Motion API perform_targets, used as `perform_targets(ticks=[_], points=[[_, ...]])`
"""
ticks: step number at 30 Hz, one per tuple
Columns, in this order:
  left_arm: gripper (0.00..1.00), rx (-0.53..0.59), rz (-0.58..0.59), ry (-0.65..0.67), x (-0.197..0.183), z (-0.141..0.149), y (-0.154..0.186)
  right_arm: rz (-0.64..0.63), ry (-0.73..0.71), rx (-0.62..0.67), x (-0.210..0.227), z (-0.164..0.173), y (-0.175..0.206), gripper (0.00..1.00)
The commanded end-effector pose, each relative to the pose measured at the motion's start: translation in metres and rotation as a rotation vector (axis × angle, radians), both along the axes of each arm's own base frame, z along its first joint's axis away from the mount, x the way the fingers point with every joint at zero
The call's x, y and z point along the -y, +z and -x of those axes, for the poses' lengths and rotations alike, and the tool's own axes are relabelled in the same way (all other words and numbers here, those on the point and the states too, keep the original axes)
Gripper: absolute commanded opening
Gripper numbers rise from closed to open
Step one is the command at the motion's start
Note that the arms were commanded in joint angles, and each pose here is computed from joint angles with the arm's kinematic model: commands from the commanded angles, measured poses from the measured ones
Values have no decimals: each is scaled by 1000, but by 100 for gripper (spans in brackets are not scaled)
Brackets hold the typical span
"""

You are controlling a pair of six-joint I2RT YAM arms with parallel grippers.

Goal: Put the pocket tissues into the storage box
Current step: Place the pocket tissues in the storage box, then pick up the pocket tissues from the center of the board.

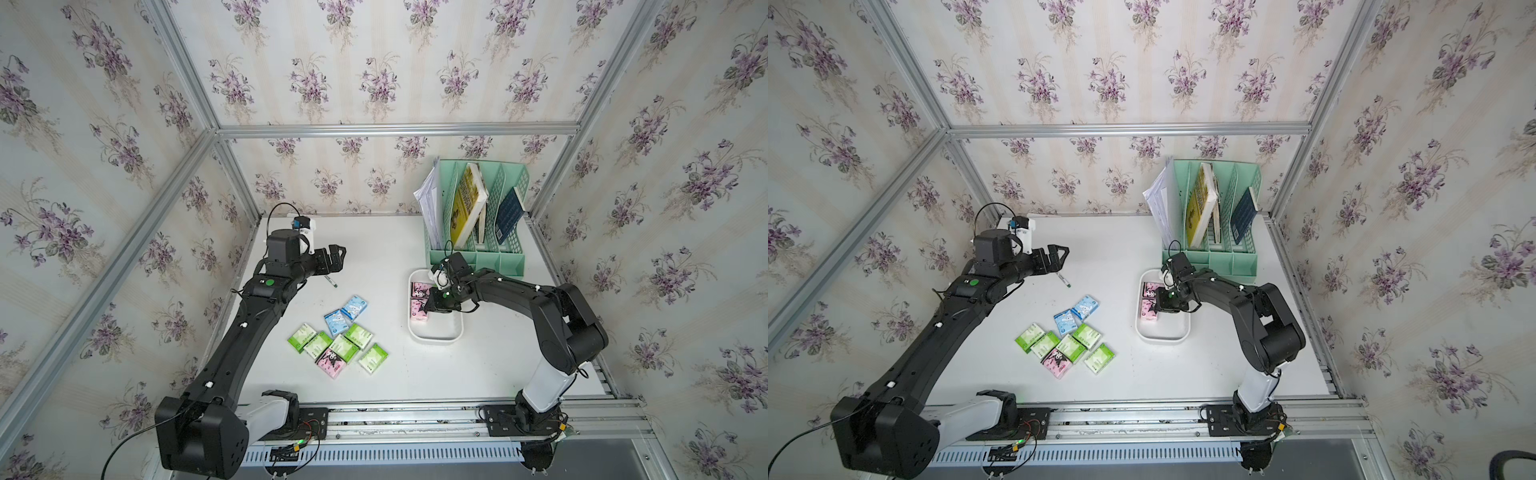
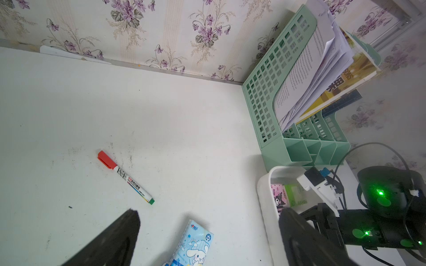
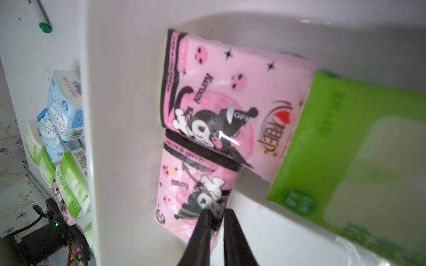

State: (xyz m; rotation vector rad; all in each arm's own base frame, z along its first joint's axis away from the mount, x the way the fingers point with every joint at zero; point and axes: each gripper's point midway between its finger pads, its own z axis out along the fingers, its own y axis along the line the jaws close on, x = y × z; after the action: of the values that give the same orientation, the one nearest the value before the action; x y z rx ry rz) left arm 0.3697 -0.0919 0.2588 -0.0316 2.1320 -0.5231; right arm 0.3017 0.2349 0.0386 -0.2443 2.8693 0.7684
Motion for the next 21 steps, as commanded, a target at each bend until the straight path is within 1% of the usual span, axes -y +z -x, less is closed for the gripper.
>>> perform_targets(ticks=[1, 4, 7, 11, 13, 15, 16, 17, 21], points=[[99, 11, -10, -2, -1, 0, 3, -12, 2, 20, -3, -5, 6, 17], [99, 13, -15, -2, -2, 1, 4, -11, 7, 29, -3, -6, 10, 20], [99, 14, -17, 4, -3, 2, 5, -10, 16, 77, -2, -10, 26, 25], [99, 15, -10, 9, -3, 2, 6, -10, 42, 199, -4, -22, 63, 35], [99, 16, -1, 11, -2, 2, 9, -25, 79, 276, -12, -25, 83, 39], [99, 15, 5, 19, -3, 2, 12, -53, 125, 350, -24, -27, 98, 44], [99, 17, 6, 31, -5, 3, 13, -73, 190, 374, -44, -15, 103, 47], [99, 16, 6, 44, -7, 4, 13, -84, 215, 386, -51, -13, 104, 48], [99, 7, 6, 96, -17, 7, 9, -137, 348, 371, -95, 1, 98, 51]])
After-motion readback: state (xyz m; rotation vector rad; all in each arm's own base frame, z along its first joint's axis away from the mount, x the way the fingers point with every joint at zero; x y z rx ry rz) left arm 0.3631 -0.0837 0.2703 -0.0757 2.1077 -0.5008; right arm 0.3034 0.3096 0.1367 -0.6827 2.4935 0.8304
